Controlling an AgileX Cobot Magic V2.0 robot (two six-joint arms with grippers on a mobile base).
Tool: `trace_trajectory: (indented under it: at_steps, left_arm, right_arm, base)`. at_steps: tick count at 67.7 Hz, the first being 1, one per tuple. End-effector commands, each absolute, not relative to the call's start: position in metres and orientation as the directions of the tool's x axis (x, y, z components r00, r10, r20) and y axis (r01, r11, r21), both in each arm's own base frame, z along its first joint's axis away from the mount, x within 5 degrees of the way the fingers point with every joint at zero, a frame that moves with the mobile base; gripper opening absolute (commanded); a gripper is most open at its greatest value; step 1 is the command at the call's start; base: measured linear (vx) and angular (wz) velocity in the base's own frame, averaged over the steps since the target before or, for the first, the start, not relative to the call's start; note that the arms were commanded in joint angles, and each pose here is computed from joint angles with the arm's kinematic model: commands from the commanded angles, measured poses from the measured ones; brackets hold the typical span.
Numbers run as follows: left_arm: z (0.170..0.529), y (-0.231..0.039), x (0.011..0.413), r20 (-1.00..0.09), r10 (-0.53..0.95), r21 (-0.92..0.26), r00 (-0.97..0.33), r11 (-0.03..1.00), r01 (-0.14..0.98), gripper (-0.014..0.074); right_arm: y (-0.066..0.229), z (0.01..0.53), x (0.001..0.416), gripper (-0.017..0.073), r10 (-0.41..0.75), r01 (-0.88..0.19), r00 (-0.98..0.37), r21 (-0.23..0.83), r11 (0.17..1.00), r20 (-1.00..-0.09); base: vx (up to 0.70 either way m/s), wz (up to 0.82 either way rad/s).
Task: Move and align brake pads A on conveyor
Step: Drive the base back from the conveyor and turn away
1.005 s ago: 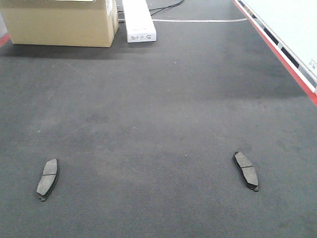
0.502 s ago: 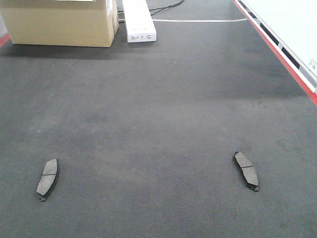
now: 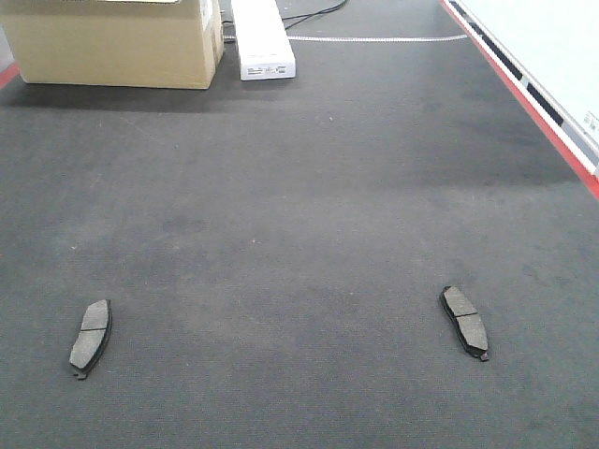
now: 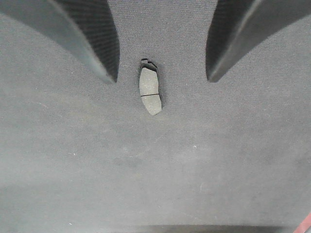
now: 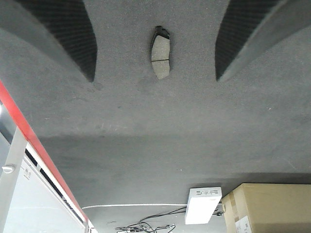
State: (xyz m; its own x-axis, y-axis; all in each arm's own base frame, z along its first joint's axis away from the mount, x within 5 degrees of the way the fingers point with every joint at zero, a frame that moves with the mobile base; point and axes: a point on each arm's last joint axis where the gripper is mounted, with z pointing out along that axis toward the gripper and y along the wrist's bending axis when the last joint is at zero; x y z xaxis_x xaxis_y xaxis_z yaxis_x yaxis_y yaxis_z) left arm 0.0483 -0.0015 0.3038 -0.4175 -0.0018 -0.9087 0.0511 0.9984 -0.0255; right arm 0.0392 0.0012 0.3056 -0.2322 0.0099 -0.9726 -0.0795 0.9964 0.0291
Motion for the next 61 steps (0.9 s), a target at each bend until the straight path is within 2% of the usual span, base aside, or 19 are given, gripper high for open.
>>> trace_trajectory:
  at_steps: [1,26,61]
  left_arm:
    - [0.3160,-0.0023,0.0517,-0.940,-0.006,-0.029,-0.341,0.998,0.060,0.0375]
    - [0.3154,-0.0024,0.0524,-0.938,-0.006,-0.028,-0.346,0.998,0.060,0.0375]
    - [0.3153,-0.0024,0.0523,-0.938,-0.006,-0.028,-0.348,0.998,0.060,0.0375]
  right_arm:
    - [0.0011,0.3182,0.0403,0.0487,0.009,-0.081,-0.156,0.022,0.996,-0.988]
    - [0.0012,0.3182,0.0403,0.0487,0.010,-0.081,-0.156,0.023,0.996,-0.988]
    - [0.0011,0.3182,0.0403,0.0487,0.010,-0.080,-0.156,0.023,0.997,-0.988]
  base:
    - [0.00,0.00]
    - [-0.08,0.03]
    - [-0.34,-0.02]
